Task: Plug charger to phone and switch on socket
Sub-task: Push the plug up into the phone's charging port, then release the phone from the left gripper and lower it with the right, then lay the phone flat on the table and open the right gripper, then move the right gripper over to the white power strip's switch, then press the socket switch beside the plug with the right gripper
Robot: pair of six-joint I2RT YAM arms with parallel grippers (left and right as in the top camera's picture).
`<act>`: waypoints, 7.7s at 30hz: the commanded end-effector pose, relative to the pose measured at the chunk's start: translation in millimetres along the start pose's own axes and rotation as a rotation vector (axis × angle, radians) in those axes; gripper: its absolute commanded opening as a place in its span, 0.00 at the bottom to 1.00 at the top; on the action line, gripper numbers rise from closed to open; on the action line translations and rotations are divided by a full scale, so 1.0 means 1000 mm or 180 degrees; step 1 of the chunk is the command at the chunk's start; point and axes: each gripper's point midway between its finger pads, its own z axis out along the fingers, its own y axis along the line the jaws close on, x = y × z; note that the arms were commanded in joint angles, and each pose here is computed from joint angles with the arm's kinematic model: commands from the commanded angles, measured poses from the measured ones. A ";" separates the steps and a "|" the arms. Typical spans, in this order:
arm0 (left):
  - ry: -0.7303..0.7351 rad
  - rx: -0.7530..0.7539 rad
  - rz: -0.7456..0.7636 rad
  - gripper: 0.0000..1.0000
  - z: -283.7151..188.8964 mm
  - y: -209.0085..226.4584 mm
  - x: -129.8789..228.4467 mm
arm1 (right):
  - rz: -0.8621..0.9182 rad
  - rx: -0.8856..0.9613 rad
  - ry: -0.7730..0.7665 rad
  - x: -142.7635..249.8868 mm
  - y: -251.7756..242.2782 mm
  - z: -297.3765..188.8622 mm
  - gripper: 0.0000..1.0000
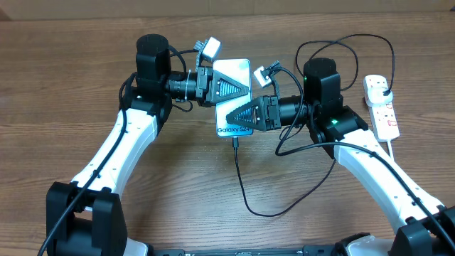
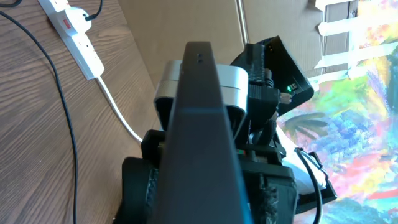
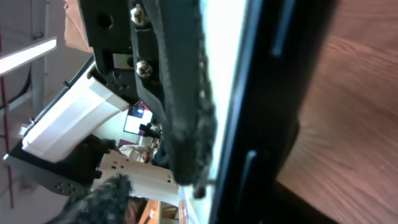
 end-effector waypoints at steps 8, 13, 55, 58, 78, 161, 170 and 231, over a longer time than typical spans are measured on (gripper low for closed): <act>0.0020 0.0024 0.0090 0.08 -0.001 -0.004 0.000 | -0.0150 0.0100 -0.0162 -0.013 0.006 -0.003 0.14; -0.0053 -0.0021 0.0095 0.49 -0.002 -0.002 -0.004 | -0.0149 0.0132 -0.0192 -0.015 0.005 -0.003 0.04; -0.1303 -0.0634 0.0171 1.00 -0.100 0.032 -0.071 | 0.1288 0.2482 -0.0302 0.038 -0.252 0.007 0.04; -0.1302 -0.0634 0.0171 1.00 -0.100 0.032 -0.071 | 0.1371 0.2477 -0.0290 0.043 -0.259 0.015 0.04; -0.1303 -0.0634 0.0171 1.00 -0.100 0.032 -0.071 | 0.1414 0.2633 -0.0467 0.037 -0.268 0.011 0.87; -0.1303 -0.0634 0.0171 1.00 -0.100 0.032 -0.071 | 0.2939 0.5415 -0.2206 0.038 -0.185 -0.474 1.00; -0.1303 -0.0634 0.0171 1.00 -0.100 0.032 -0.071 | 0.2891 0.5425 -0.2321 0.047 -0.214 -0.478 1.00; -0.1303 -0.0634 0.0171 1.00 -0.100 0.032 -0.071 | 0.2640 0.4730 -0.1941 0.058 -0.316 -0.458 1.00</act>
